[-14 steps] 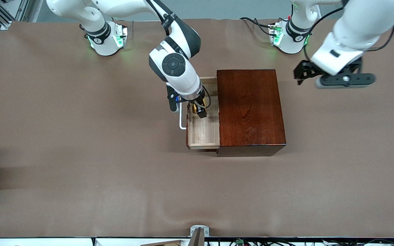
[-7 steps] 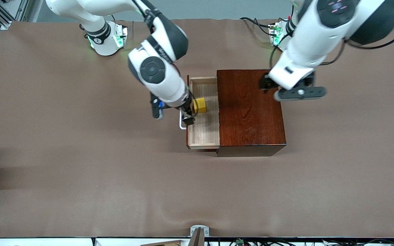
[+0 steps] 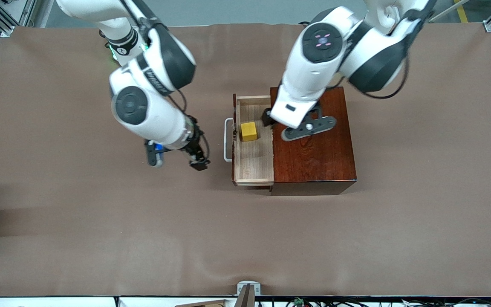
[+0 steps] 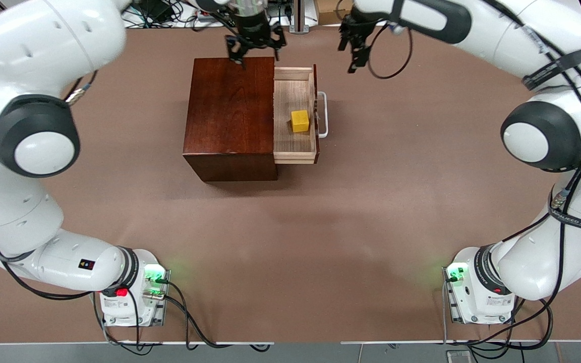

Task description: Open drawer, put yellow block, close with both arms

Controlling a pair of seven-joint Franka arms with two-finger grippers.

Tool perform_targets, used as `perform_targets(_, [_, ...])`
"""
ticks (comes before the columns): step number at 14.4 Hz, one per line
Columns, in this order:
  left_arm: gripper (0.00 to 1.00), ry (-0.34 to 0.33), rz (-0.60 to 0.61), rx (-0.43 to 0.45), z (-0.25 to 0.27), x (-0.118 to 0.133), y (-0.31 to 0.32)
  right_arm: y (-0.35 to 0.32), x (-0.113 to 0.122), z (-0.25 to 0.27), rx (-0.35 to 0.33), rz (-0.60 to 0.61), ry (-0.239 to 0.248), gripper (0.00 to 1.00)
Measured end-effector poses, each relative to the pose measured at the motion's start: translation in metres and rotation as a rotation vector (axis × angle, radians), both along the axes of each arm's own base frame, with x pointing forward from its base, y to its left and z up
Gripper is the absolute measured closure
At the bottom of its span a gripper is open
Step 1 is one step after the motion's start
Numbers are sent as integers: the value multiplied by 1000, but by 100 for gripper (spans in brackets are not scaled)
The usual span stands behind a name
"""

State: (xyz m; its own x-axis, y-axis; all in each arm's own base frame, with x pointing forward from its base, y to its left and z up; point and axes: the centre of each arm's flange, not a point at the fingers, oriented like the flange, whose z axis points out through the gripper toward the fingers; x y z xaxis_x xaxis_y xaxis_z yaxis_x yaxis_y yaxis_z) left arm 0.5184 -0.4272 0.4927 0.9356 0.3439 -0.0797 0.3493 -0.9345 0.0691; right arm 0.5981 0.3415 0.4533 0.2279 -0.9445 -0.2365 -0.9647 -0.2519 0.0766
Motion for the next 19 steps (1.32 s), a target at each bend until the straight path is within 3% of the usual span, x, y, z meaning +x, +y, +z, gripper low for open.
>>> perform_targets(3, [0, -28, 137, -75, -15, -4, -42, -47, 15, 25, -2, 67, 7, 0])
perform_targets(7, [0, -112, 273, -86, -40, -16, -100, -104, 31, 44, -6, 159, 18, 0])
perform_targets(11, [0, -214, 305, -72, -86, -40, -155, -164, 41, 61, 18, 260, -9, 0])
perform_targets(16, [0, -279, 358, -106, -141, -61, -201, -229, 31, 96, 57, 437, -27, 0])
perform_targets(19, [0, -302, 408, -104, -173, -71, -215, -251, 19, 115, 52, 622, -40, 0])
